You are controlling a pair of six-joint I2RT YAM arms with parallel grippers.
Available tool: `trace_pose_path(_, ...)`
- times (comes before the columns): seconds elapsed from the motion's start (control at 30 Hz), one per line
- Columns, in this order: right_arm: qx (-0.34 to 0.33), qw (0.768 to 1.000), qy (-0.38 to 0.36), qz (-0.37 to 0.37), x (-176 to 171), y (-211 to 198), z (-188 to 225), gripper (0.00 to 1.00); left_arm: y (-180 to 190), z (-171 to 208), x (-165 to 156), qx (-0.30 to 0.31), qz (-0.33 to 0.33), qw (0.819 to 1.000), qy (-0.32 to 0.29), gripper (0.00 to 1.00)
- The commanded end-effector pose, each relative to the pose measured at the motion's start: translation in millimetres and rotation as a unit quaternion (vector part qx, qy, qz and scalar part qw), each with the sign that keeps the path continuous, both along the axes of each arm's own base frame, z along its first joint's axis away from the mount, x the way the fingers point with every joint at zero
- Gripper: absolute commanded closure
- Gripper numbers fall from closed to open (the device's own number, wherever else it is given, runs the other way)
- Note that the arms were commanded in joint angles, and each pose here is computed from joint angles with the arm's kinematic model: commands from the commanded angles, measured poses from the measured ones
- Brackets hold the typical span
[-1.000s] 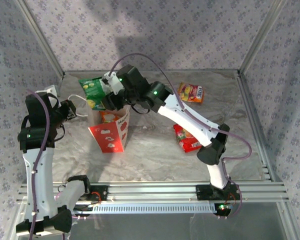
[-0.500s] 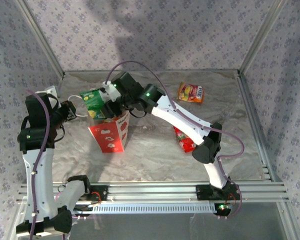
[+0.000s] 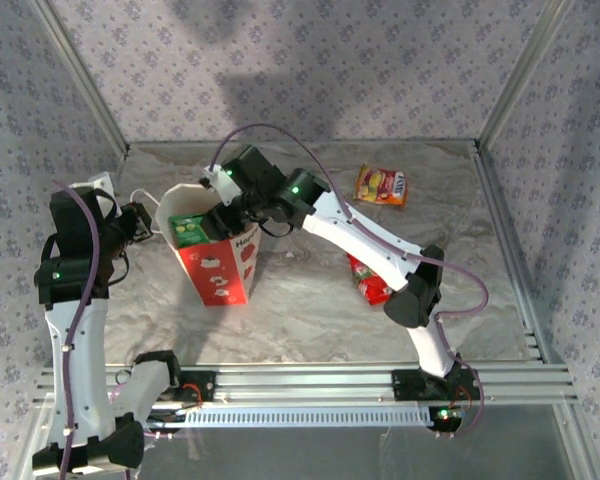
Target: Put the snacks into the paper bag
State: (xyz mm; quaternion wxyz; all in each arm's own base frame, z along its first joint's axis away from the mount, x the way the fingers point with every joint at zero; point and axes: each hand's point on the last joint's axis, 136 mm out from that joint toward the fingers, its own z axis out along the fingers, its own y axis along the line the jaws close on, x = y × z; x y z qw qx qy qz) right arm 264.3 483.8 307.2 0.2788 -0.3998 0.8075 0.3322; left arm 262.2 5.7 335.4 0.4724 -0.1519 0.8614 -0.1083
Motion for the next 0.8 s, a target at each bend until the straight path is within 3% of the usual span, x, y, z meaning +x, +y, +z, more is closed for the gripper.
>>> trace_pose_path(0.0,0.026,0.999,-0.025,0.000,-0.6,-7.2,31.0,0.45,2.1,12.5,-6.0,0.012,0.001,1.000,-0.013,0.89)
trace_pose_path(0.07,0.029,0.999,-0.032,-0.003,-0.2,-11.2,37.5,0.38,2.4,12.2,-5.9,0.012,0.002,1.000,-0.013,0.89)
trace_pose_path(0.47,0.090,0.993,-0.073,-0.013,-2.8,-59.3,90.1,0.33,1.2,14.5,-5.6,0.009,0.000,1.000,-0.017,0.89)
trace_pose_path(0.77,0.111,0.982,-0.073,-0.138,31.4,-145.2,95.7,0.19,1.0,14.4,-5.1,0.008,0.000,1.000,-0.017,0.89)
